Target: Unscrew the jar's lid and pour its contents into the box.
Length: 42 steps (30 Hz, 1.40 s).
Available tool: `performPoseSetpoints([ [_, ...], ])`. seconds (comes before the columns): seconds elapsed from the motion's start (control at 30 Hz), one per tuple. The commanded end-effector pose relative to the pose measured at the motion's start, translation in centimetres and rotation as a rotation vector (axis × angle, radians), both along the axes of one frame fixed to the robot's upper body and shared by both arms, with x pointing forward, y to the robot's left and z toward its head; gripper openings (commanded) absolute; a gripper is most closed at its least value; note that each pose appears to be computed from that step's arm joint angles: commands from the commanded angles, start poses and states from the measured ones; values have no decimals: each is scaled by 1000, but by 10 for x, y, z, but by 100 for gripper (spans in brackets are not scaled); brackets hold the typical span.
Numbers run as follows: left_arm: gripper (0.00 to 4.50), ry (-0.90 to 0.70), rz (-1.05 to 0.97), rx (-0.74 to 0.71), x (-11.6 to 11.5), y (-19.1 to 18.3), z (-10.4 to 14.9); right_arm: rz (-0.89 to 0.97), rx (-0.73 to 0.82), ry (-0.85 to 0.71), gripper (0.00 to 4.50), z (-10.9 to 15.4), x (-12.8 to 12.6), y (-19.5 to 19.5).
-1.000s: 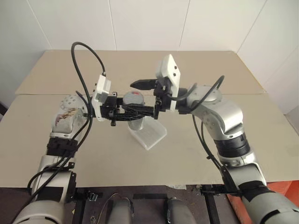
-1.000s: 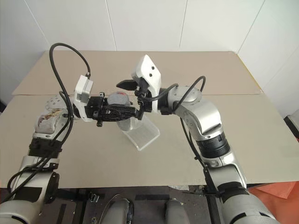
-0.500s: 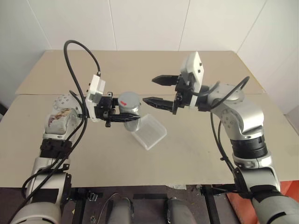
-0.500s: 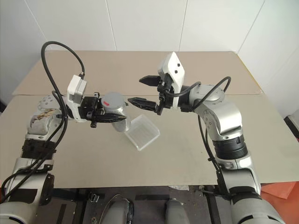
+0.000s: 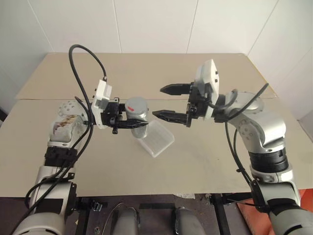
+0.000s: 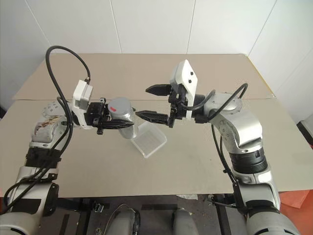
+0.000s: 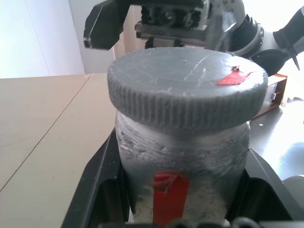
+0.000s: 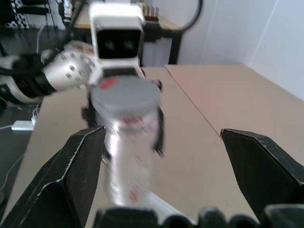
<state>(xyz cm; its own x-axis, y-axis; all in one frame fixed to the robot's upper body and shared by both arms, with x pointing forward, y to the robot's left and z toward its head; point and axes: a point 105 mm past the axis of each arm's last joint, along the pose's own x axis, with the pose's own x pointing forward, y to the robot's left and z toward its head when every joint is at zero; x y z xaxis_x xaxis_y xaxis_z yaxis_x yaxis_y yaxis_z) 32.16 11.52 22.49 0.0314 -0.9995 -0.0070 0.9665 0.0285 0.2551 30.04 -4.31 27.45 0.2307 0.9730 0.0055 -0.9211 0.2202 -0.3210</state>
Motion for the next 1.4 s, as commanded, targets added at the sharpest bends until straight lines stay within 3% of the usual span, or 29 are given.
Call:
performPoseSetpoints([
  [0.03, 199, -46, 3, -6, 2, -4, 7, 11, 9, -43, 448, 11, -11, 15],
  [0.97, 199, -51, 1, -3, -1, -5, 5, 6, -21, 8, 448, 4, -8, 54],
  [1.07, 199, -50, 3, -2, -1, -5, 5, 9, -12, 6, 387, 6, -8, 54],
  [1.17, 199, -50, 2, 1, -1, -5, 4, 5, -3, 2, 284, 9, -8, 54],
  [1.4, 199, -44, -3, 8, -1, -6, 2, -18, 32, 9, 275, 16, -5, 50],
])
